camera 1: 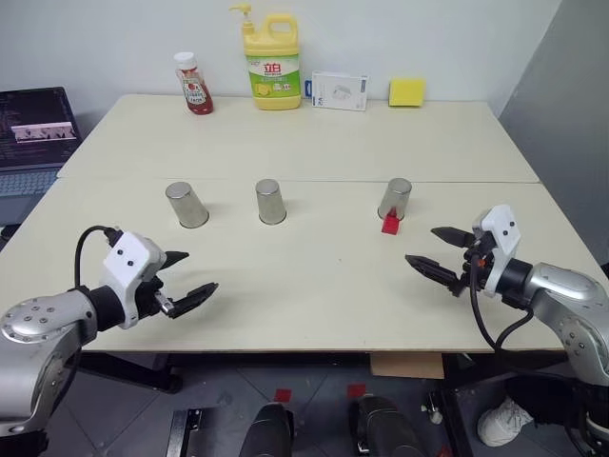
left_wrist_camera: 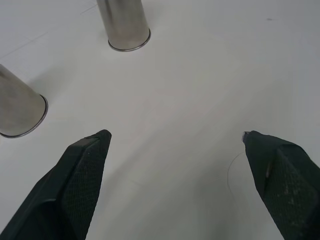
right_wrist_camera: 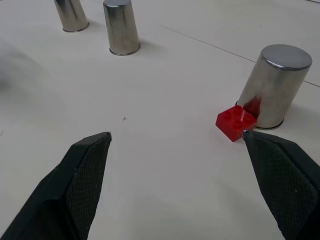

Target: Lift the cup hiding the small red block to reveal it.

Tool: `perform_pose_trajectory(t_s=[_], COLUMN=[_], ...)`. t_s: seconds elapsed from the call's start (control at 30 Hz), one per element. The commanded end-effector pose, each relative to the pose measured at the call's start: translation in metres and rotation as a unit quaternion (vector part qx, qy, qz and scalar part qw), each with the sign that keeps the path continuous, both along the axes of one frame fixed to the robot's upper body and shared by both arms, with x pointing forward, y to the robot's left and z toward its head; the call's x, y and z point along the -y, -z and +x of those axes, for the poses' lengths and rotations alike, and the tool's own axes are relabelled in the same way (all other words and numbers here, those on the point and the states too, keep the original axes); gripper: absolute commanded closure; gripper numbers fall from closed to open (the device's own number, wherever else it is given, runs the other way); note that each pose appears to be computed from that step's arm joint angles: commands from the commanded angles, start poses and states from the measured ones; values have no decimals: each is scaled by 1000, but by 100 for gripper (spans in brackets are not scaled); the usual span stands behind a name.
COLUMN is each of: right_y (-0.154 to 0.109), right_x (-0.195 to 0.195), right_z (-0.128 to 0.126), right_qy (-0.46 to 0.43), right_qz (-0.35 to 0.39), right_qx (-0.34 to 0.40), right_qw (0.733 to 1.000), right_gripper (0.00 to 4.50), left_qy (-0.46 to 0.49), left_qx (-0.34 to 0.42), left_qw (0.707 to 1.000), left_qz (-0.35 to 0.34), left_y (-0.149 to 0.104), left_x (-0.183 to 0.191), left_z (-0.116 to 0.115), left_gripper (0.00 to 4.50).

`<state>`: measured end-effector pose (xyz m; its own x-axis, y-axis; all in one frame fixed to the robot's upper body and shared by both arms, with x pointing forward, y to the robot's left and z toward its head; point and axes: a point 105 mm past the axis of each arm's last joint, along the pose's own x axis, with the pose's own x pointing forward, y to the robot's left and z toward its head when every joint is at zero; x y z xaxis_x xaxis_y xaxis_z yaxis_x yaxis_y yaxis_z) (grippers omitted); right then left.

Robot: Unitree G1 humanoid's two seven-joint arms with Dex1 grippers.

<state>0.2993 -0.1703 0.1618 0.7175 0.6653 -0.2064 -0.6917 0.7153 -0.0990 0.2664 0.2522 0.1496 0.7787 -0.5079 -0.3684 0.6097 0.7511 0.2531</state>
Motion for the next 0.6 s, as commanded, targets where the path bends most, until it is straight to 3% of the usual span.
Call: perform_pose_trajectory(t_s=[0.03,0.6], right_y=[-20,-20], right_x=[-1,11], right_z=[-3,-6], right_qy=[-1,21], right_qz=[-2,-1], right_qx=[35,32], right_qw=[999,999], right_gripper=[4,4], left_qy=[17,22], left_qx=[38,33], left_qw=[999,999], left_qz=[-2,20], left_y=[-19,-17], left_x=[2,4], left_z=[1,2], left_gripper=[0,0])
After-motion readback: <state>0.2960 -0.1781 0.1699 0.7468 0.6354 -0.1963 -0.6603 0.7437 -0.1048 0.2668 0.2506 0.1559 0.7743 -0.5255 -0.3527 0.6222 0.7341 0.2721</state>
